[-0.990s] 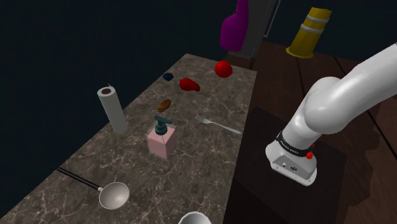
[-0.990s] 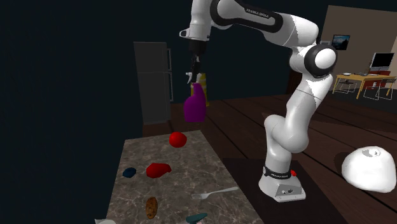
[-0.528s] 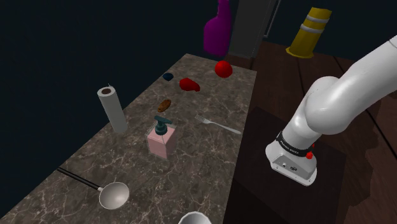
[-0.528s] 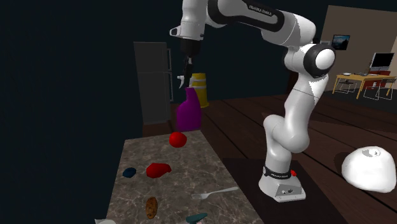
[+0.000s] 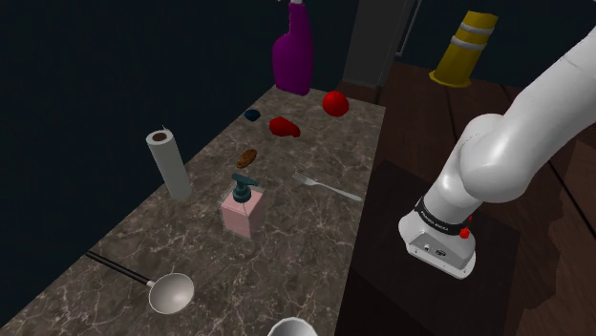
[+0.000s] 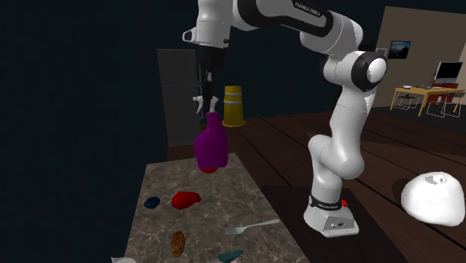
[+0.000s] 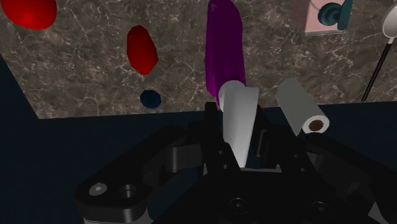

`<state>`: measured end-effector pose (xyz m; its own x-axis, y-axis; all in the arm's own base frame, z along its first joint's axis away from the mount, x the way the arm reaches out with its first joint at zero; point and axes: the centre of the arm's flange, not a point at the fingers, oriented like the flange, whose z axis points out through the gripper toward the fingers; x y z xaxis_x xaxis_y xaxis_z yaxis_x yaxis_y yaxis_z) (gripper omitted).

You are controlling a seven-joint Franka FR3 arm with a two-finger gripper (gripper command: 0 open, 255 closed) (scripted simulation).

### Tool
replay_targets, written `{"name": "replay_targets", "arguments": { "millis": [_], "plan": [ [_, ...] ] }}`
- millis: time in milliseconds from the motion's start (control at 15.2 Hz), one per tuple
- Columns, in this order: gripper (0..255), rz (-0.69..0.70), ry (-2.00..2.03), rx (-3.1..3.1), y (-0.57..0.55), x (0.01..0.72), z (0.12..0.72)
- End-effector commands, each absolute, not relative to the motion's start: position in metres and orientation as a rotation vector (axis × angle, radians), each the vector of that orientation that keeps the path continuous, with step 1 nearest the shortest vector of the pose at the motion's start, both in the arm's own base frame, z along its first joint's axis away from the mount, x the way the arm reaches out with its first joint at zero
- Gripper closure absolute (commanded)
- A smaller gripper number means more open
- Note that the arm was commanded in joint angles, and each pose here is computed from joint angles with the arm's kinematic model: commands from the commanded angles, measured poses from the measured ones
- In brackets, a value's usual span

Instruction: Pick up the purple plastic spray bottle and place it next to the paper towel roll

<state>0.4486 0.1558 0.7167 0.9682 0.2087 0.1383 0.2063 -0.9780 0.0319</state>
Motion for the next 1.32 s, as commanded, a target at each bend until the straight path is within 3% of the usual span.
{"name": "replay_targets", "arguments": {
  "millis": [0,1254],
  "plan": [
    [255,0.221,0.324,3.1,0.181,0.453,0.717],
    [255,0.221,0.324,3.1,0.389,0.499,0.689]
  ]
}}
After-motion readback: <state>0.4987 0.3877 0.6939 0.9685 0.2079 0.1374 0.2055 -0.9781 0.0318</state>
